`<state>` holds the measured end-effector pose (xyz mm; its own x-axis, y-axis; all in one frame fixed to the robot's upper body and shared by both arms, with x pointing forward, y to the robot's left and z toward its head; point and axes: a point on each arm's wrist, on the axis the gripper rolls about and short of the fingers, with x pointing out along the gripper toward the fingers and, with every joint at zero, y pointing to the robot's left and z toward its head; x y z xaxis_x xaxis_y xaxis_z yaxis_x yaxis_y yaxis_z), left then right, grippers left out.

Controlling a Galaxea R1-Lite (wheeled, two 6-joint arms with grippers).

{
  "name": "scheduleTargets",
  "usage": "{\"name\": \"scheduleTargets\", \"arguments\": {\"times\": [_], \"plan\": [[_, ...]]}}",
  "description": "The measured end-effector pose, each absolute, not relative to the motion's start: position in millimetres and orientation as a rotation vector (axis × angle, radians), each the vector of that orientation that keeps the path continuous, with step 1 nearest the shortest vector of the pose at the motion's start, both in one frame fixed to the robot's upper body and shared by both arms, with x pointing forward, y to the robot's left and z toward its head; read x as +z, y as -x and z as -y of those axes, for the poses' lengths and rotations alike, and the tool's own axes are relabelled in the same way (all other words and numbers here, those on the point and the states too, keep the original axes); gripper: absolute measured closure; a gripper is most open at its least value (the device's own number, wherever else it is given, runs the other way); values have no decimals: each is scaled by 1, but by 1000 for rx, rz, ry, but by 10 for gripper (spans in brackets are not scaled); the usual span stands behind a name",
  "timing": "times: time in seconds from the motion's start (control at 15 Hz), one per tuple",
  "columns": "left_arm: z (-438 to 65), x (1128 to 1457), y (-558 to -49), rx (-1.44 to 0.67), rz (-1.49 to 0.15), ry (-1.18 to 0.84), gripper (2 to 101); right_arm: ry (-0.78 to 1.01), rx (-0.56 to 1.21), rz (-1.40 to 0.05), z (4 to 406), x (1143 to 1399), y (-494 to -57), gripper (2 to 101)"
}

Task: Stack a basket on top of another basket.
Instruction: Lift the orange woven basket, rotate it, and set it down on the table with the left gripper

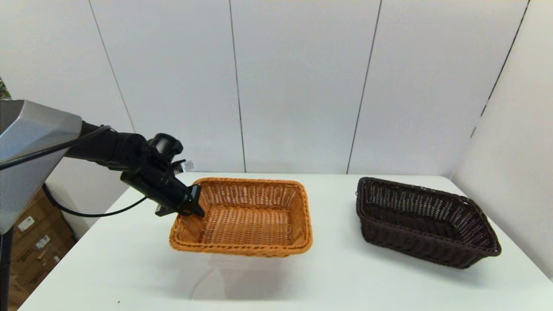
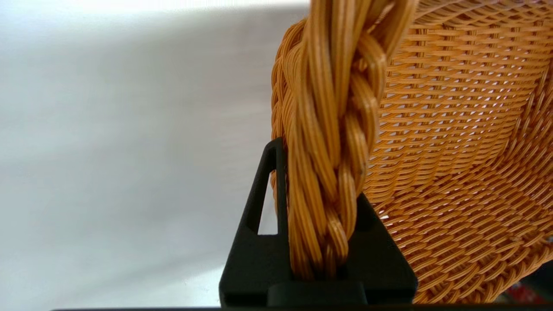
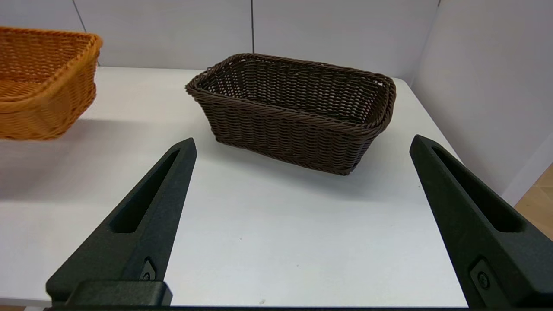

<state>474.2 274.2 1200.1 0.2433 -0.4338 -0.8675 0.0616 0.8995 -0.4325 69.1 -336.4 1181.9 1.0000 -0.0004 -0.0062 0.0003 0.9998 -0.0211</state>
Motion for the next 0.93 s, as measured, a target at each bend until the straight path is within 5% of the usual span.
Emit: {"name": "scheduleTargets", "arguments": {"times": [0.93], "plan": [[-200, 1188, -497, -275, -1368, 396, 878, 21, -1, -6, 336, 1182, -69, 43]]}}
